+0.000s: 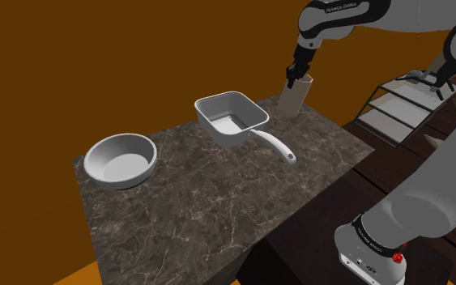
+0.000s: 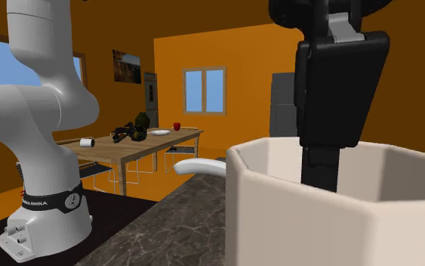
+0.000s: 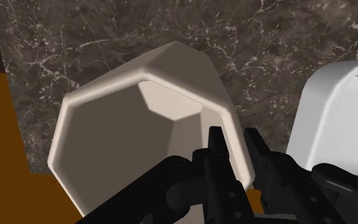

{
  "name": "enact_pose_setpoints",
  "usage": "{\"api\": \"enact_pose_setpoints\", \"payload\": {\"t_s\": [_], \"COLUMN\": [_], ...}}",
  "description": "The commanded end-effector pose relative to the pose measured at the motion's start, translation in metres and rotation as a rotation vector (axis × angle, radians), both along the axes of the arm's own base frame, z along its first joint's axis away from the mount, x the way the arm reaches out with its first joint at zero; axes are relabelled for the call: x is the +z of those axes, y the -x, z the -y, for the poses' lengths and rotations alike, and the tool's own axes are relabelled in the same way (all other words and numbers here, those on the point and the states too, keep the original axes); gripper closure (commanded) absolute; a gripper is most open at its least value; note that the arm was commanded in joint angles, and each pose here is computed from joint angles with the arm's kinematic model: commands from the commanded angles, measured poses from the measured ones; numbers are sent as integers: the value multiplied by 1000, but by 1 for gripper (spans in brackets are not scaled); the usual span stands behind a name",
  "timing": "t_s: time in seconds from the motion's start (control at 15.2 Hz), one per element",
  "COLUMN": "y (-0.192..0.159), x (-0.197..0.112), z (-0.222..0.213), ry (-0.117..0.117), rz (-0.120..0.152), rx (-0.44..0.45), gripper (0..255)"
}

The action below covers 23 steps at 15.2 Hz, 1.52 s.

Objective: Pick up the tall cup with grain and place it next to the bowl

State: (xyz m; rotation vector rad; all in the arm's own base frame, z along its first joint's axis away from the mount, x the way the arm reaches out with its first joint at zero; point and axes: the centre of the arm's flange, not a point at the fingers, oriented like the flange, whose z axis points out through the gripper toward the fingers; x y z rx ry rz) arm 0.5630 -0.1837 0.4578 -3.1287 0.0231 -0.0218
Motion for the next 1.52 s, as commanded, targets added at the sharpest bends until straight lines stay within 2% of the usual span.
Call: {"api": "enact_pose_setpoints", "payload": {"t_s": [0.0, 1.45], "y": [0, 0], "x": [12, 128], "z": [0, 0], "ry": [0, 0], "rz": [1, 1], "rx": [0, 0], "gripper": [255, 255]}}
